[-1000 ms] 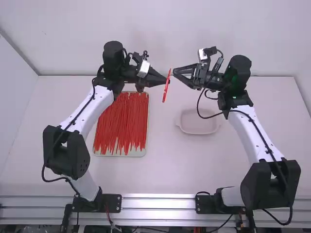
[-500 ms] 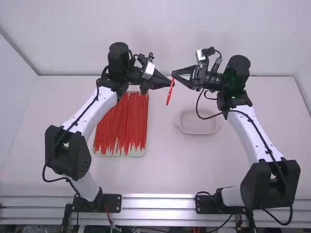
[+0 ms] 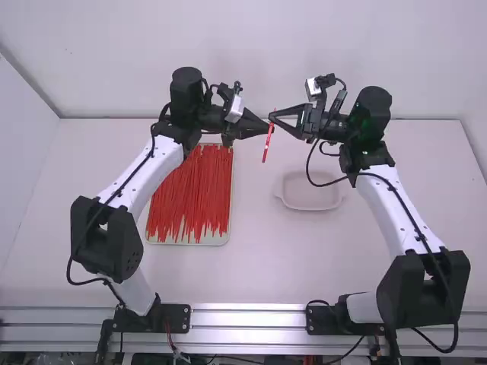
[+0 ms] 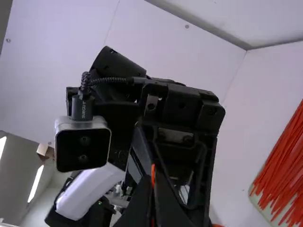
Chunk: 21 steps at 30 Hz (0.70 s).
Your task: Fasten the cable tie
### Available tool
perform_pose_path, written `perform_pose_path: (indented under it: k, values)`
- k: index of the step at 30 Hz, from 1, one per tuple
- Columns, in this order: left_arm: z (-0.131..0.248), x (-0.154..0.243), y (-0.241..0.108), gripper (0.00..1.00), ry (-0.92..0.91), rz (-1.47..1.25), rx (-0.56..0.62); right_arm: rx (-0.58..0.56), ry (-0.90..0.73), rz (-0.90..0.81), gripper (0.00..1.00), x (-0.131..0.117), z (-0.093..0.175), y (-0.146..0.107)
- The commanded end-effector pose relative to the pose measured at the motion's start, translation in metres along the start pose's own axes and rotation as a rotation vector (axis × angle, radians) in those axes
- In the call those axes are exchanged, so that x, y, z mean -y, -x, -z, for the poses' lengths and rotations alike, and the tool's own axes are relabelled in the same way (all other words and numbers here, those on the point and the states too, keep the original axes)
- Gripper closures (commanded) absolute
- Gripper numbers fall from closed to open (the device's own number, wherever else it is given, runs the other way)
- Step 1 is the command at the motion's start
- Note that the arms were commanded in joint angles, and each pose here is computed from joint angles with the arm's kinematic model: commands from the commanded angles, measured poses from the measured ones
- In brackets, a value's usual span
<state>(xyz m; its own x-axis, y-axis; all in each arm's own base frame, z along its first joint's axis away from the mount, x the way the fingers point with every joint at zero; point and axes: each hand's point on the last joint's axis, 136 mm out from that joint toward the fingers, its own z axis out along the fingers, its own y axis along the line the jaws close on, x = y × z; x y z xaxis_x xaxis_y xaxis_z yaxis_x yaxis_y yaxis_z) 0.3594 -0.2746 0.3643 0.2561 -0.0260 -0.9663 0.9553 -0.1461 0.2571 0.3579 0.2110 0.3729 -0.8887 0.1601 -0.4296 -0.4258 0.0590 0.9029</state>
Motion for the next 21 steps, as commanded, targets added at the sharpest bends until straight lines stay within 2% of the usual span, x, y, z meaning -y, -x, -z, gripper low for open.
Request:
perform_pose_path:
  k: [1, 7, 16, 21]
  values:
    - [0.0, 0.001, 0.011, 0.98, 0.006, -0.039, 0.002, -0.014, 0.009, 0.02, 1.0, -0.004, 0.0, 0.0]
    - [0.002, 0.0, 0.001, 0.98, 0.024, 0.006, -0.018, -0.014, 0.019, 0.036, 1.0, -0.008, 0.0, 0.0]
    - [0.0, 0.013, -0.033, 0.98, 0.04, 0.123, -0.096, 0.002, 0.059, 0.092, 1.0, -0.026, 0.004, 0.007]
    - [0.003, 0.02, -0.058, 0.98, 0.071, 0.21, -0.177, 0.025, 0.067, 0.115, 1.0, -0.032, 0.011, 0.013]
